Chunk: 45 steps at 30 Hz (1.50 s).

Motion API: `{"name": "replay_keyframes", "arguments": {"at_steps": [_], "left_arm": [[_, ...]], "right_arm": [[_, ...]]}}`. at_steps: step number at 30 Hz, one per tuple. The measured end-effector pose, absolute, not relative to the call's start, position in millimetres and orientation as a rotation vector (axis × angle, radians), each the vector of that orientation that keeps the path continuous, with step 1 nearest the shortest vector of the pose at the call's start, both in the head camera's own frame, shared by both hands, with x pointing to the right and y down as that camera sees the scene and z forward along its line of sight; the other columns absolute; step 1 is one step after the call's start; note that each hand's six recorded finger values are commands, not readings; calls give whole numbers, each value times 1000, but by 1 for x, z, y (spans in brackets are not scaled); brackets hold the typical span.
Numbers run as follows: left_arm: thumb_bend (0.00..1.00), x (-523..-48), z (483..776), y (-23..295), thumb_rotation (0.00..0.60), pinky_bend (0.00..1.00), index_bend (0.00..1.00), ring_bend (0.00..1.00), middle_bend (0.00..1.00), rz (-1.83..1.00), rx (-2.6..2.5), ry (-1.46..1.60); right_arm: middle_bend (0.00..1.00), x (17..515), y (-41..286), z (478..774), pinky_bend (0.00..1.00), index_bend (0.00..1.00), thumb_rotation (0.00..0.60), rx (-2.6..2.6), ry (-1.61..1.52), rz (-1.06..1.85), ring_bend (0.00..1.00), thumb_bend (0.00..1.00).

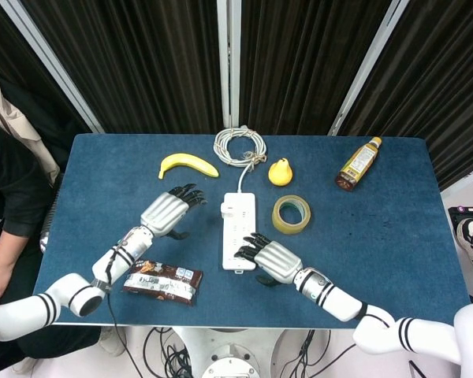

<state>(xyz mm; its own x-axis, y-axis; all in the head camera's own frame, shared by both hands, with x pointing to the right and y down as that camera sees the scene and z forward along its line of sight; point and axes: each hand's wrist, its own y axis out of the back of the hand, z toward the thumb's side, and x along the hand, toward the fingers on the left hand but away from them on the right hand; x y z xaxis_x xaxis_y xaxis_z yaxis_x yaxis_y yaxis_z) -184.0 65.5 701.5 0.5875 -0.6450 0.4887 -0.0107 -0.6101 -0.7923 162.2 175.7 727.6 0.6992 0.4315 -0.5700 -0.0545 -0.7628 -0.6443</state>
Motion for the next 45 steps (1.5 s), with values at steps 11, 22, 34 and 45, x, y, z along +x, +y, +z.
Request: {"name": "replay_keyframes", "arguments": {"at_steps": [11, 22, 34, 45], "left_arm": [[191, -130, 723, 60, 600, 351, 278, 119, 215, -977, -2112, 465], [191, -87, 735, 38, 600, 334, 270, 119, 215, -958, -2079, 431], [320, -75, 756, 30, 600, 673, 470, 401, 451, -1018, -2047, 360], [418, -78, 758, 27, 600, 807, 642, 551, 658, -974, -2097, 447]], "right_arm": [[207, 162, 186, 736, 22, 202, 600, -2318, -328, 968, 0, 327], [207, 162, 188, 739, 22, 203, 600, -2342, -350, 962, 0, 327], [207, 161, 189, 743, 22, 203, 600, -2364, -349, 968, 0, 340], [204, 162, 190, 746, 22, 204, 600, -2400, -356, 980, 0, 363]]}}
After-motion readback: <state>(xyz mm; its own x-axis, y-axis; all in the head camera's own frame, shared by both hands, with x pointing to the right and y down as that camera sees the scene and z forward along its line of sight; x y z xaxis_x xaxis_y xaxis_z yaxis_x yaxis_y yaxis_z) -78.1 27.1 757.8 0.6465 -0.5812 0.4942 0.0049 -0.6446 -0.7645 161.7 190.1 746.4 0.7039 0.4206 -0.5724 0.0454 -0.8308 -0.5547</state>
